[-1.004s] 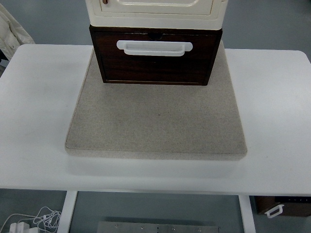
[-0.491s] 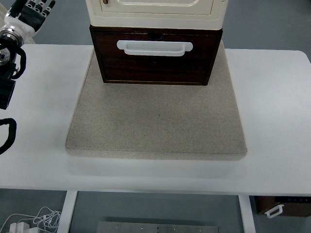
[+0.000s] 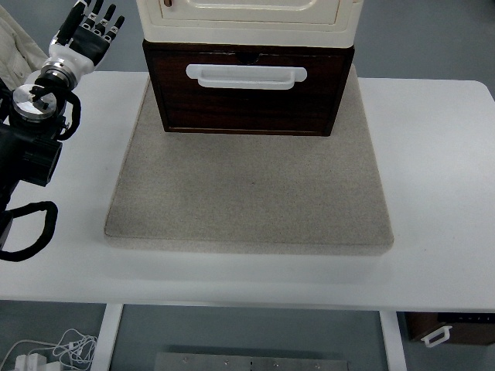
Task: Close drawer under combined cabinet
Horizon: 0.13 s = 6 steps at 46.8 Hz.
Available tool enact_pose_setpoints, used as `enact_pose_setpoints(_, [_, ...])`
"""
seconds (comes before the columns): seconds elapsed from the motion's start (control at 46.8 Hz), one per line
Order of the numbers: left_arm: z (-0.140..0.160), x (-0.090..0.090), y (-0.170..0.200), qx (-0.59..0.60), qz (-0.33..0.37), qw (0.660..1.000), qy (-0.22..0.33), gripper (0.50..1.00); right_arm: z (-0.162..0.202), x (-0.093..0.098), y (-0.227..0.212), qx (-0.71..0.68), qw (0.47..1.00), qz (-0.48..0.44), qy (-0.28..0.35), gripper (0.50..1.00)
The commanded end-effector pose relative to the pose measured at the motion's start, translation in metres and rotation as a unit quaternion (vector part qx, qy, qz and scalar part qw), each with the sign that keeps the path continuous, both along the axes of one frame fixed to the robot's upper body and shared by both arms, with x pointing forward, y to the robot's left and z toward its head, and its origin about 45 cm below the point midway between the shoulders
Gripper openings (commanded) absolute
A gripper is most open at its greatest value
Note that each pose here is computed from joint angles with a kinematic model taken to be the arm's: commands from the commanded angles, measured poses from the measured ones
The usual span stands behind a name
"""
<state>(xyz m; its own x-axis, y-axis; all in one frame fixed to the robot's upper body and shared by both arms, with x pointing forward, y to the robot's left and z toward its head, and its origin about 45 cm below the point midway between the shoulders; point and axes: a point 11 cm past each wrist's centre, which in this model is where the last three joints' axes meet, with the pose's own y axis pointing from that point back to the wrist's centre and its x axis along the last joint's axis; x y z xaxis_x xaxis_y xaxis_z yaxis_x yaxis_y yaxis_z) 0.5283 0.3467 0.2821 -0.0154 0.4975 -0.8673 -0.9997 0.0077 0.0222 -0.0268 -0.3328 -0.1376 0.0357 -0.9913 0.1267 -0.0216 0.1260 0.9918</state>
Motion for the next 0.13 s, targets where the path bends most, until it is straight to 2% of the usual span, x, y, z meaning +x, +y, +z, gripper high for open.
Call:
enact_pose_setpoints(0.0, [-0.0012,-0.0004,0.0003,0.000,0.002,1.000,0.001,1.000,0.0000,-0.0008,0.0000,0.000,1.000,0.000,0.001,0.952])
enact_pose_setpoints(0.107, [-0.0015,-0.0003,-0.0006,-0.001,0.001,1.000,0.001,1.000,0.0000,-0.0018,0.0000,0.000,1.000,0.001,0.002,0.952])
